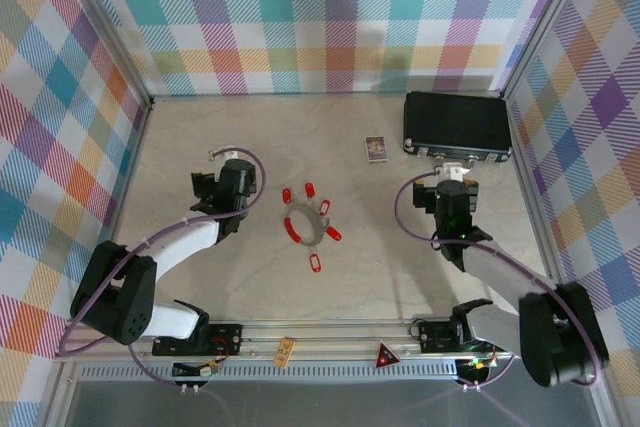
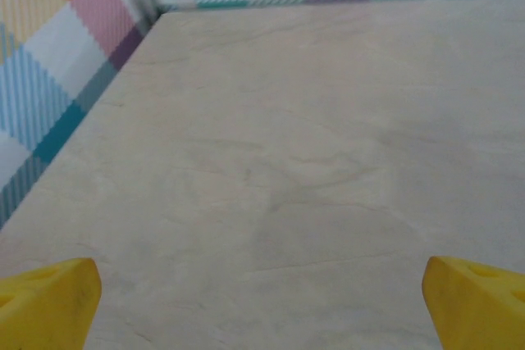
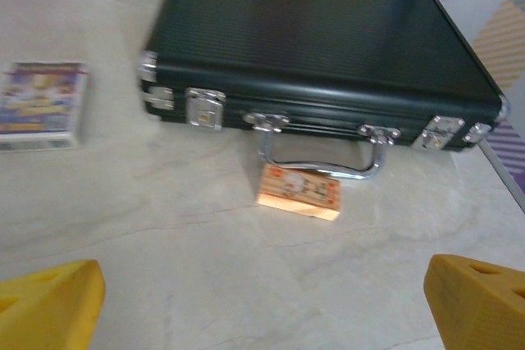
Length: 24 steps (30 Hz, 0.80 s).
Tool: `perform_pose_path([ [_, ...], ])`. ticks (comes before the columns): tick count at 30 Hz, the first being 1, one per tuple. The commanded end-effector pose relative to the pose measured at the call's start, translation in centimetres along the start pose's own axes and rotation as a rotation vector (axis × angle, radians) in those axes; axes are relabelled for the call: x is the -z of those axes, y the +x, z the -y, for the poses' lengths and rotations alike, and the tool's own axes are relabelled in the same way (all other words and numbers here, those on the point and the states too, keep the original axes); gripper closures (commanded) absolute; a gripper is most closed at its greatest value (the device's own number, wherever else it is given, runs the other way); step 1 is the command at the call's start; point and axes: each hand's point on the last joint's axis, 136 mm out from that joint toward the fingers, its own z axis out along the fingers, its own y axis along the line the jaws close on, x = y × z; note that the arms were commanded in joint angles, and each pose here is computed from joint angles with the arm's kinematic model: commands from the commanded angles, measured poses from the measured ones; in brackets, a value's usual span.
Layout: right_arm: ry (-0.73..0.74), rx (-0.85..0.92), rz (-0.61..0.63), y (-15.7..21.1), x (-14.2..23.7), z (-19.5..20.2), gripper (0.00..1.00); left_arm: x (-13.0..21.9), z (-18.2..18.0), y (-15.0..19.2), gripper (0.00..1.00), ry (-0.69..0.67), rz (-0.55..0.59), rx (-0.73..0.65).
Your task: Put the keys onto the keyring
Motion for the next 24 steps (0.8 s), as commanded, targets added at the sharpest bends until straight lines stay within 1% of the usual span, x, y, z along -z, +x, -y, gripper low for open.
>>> perform_pose_path([
  [1, -0.01, -0.045, 0.056, -0.8, -2.0, 0.4, 0.01, -1.7, -2.1, 1.6, 0.0, -0.057, 0.019, -0.013],
  [3, -0.029, -0.044, 0.051, -0.2, -3.0, 0.1, 0.01, -2.2, -2.1, 2.6, 0.0, -0.04, 0.064, -0.006],
  [4, -0.041, -0.055, 0.086, -0.8, -3.4, 0.0, 0.01, -2.5, -2.1, 3.0, 0.0, -0.027, 0.086, 0.002],
  [5, -0.046, -0.05, 0.081, -0.9, -3.7, -0.2, 0.01, -2.6, -2.0, 2.7, 0.0, -0.021, 0.114, 0.007],
  [7, -0.08, -0.061, 0.089, -1.1, -4.1, -0.4, 0.01, -2.9, -1.5, 2.4, 0.0, 0.032, 0.144, 0.04],
  [9, -0.137, -0.078, 0.103, -0.7, -4.5, -0.8, 0.01, -3.5, -0.9, 3.4, 0.0, 0.085, 0.136, 0.047],
  [10, -0.15, -0.091, 0.099, -0.4, -4.9, -0.8, 0.01, -3.7, -1.0, 3.3, 0.0, 0.099, 0.153, 0.062],
  [12, -0.194, -0.104, 0.113, 0.2, -5.1, -1.1, 0.01, -4.0, -1.1, 3.9, 0.0, 0.162, 0.116, 0.099],
  [13, -0.207, -0.114, 0.109, 0.7, -5.2, -1.1, 0.01, -4.1, -1.0, 4.4, 0.0, 0.204, 0.123, 0.125],
  [14, -0.199, -0.118, 0.136, 0.6, -5.3, -0.9, 0.01, -4.3, -1.1, 4.9, 0.0, 0.214, 0.141, 0.145],
  [15, -0.193, -0.125, 0.134, 0.8, -5.1, -0.7, 0.01, -4.1, -1.3, 4.8, 0.0, 0.218, 0.18, 0.15],
  [17, -0.197, -0.127, 0.147, 0.8, -4.8, -0.6, 0.01, -4.3, -1.0, 5.1, 0.0, 0.245, 0.125, 0.146],
  [18, -0.2, -0.125, 0.146, 0.8, -4.9, -0.7, 0.01, -4.5, -1.0, 4.8, 0.0, 0.246, 0.138, 0.15],
  [20, -0.215, -0.112, 0.084, 0.9, -5.7, -1.2, 0.01, -5.0, -1.2, 5.1, 0.0, 0.222, 0.102, 0.151],
  [21, -0.234, -0.121, 0.082, 0.8, -5.9, -1.3, 0.01, -5.1, -1.5, 5.0, 0.0, 0.205, 0.107, 0.154],
  [24, -0.225, -0.136, 0.075, 0.9, -6.0, -0.8, 0.01, -5.1, -1.4, 4.9, 0.0, 0.21, 0.106, 0.152],
])
